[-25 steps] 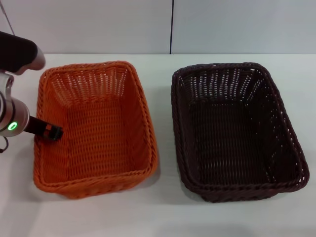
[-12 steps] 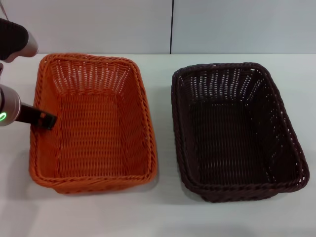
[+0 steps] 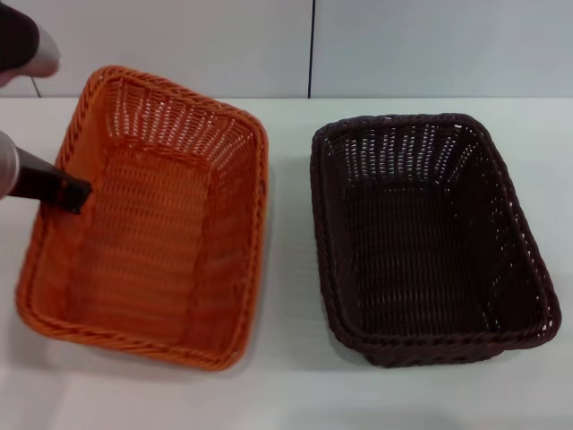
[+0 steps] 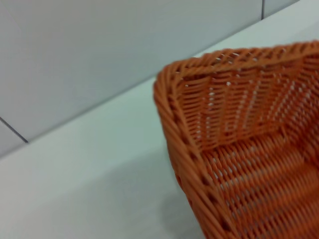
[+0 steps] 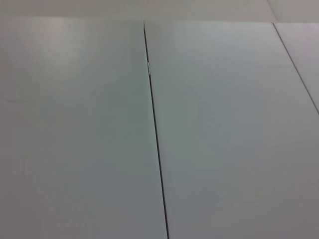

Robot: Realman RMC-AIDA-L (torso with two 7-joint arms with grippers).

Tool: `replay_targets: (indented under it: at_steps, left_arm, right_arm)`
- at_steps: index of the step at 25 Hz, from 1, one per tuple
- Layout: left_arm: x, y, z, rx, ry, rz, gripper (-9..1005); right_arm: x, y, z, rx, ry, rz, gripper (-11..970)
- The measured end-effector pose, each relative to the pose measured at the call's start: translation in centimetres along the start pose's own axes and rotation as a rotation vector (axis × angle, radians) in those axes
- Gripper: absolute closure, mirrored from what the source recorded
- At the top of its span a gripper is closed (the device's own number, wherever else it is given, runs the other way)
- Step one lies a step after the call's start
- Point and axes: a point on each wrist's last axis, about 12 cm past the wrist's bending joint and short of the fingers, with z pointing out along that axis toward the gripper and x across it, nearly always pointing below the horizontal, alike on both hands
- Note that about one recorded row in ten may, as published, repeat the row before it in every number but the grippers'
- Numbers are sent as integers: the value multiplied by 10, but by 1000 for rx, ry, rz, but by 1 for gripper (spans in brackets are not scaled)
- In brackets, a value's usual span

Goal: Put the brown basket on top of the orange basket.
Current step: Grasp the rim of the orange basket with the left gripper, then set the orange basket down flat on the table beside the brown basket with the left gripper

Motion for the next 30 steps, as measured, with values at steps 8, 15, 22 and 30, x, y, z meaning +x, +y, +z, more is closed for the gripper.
replay_targets:
  at_steps: [8,15,22,30]
  left_arm:
    - [-18,13,-24,-14,-11,158,815]
    - [-41,8,-41,22,-15,337,834]
    - [-62,-19,-51,75,-13,593,845]
    - [-73,-30,-45,110,-3,837,851]
  right_arm:
    - [0,1,1,-2,-2,2,183]
    - [1,2,-1,1,5,4,183]
    - [0,1,-3,4,5,2,183]
    - [1,1,-6,6,16,2,182]
